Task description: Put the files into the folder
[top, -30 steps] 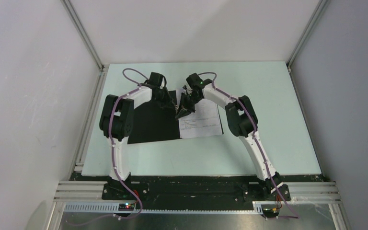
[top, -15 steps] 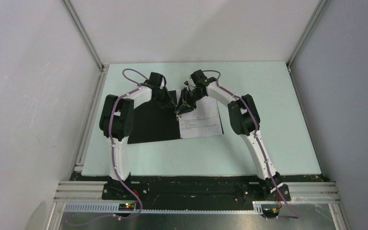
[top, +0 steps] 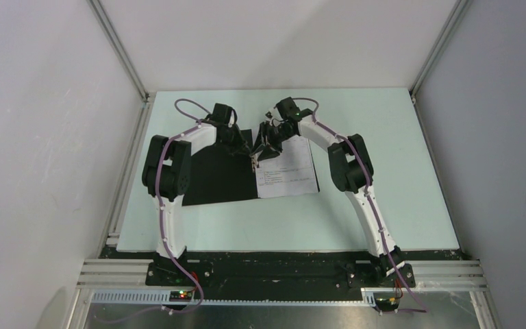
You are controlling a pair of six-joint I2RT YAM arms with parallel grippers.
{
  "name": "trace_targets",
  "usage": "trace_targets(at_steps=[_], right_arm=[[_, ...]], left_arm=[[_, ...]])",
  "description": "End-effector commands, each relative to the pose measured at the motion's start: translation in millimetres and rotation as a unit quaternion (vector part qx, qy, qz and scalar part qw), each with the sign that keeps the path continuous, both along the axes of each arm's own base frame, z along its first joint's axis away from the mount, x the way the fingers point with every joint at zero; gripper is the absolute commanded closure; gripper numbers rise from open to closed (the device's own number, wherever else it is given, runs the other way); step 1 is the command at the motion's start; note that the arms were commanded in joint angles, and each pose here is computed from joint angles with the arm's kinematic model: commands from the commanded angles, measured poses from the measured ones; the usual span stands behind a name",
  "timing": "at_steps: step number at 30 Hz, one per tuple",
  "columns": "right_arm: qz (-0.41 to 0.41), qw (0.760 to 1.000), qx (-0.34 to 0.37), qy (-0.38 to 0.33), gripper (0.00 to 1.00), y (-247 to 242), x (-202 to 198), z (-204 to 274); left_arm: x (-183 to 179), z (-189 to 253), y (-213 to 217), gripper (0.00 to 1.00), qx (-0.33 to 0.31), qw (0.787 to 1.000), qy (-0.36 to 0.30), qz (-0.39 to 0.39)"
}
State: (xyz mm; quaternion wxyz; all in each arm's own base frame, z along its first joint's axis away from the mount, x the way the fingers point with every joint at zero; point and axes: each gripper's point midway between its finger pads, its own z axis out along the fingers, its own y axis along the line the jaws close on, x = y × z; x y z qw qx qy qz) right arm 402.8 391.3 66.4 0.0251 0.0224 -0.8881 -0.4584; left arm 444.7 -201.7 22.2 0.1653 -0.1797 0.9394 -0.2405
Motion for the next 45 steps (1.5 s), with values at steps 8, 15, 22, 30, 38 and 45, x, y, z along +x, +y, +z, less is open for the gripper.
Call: trace_targets(at_steps=[8,15,22,30,38,45], right_arm=[[0.017,0.997,0.078,-0.019,0.4,3.6,5.4,40.7],[0.018,0.997,0.07,-0.009,0.6,2.7,0.3,36.3],[0.026,0.997,0.079,0.002,0.62,6.6,-3.7,33.4],[0.032,0.996,0.084,0.011,0.64,13.2,-7.6,29.0],[0.03,0.996,0.078,0.02,0.71,15.1,-9.3,20.1],[0.03,0.997,0.073,0.024,0.79,14.9,-10.6,15.9]], left_arm=[[-16.4,-28.3,2.6,0.75,0.016,0.999,0.04,-0.002],[-16.3,-28.3,2.6,0.75,0.016,0.999,0.04,-0.001],[-15.9,-27.5,2.9,0.75,0.017,0.999,0.038,-0.002],[-15.8,-27.7,3.7,0.75,0.019,0.999,0.036,-0.004],[-16.1,-26.8,4.0,0.75,0.022,0.999,0.034,-0.005],[-15.9,-27.2,3.9,0.75,0.022,0.999,0.034,-0.004]])
